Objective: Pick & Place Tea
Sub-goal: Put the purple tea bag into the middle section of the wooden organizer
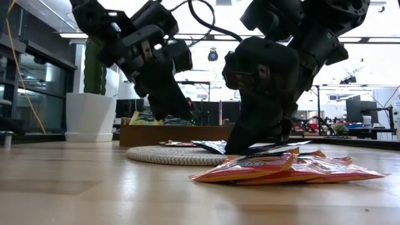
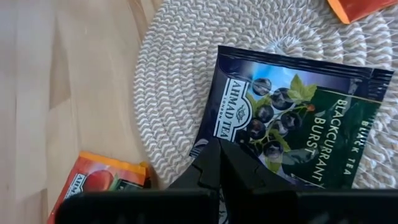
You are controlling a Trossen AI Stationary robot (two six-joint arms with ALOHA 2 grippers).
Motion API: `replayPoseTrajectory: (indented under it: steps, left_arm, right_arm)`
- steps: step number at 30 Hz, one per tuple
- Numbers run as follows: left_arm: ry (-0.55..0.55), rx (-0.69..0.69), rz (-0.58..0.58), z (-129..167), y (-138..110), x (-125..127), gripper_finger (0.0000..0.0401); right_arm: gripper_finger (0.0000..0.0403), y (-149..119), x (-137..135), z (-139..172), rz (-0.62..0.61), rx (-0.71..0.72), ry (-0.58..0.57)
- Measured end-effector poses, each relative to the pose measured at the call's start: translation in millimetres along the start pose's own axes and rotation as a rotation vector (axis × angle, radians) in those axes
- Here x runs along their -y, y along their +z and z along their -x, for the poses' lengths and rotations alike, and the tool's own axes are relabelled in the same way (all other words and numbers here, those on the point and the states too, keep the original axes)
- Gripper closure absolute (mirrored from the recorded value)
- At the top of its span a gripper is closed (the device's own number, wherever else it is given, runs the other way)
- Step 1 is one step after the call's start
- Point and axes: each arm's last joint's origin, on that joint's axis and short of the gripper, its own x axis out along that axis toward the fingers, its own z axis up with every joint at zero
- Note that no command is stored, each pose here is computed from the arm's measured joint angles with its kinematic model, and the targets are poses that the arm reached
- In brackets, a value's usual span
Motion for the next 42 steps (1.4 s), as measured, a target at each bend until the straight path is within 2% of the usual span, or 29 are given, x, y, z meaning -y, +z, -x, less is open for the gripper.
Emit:
replayPoseTrajectory:
  steps: [3,7,13,20,31,36,39,42]
  left_arm:
    - [0.002,-0.038,0.065,-9,-8,-6,0.0295]
    - [-0.051,-0.006,0.111,-20,-8,-11,0.0283]
    - [-0.052,0.026,0.230,-20,-4,-19,0.0230]
    - [-0.050,0.031,0.315,-18,-3,-22,0.0185]
    - [-0.026,0.044,0.376,-19,-2,-22,0.0183]
    - [-0.048,0.072,0.374,-23,12,-19,0.0183]
    - [-0.052,0.034,0.398,-35,13,-21,0.0183]
    - [-0.102,0.035,0.395,-38,24,-18,0.0183]
  right_arm:
    - [0.0403,0,0,0,0.017,-0.005,0.000]
    - [0.0403,-1,0,0,0.026,-0.009,0.000]
    - [0.0403,-1,0,0,0.044,-0.005,-0.006]
    - [0.0403,-2,1,-1,0.151,-0.008,-0.005]
    - [0.0403,-2,-1,-1,0.296,-0.022,0.046]
    - [0.0403,-3,-2,-1,0.344,-0.033,0.068]
    - [0.0403,-3,-2,-1,0.358,-0.034,0.068]
    - [0.0403,-3,-2,-1,0.359,-0.036,0.067]
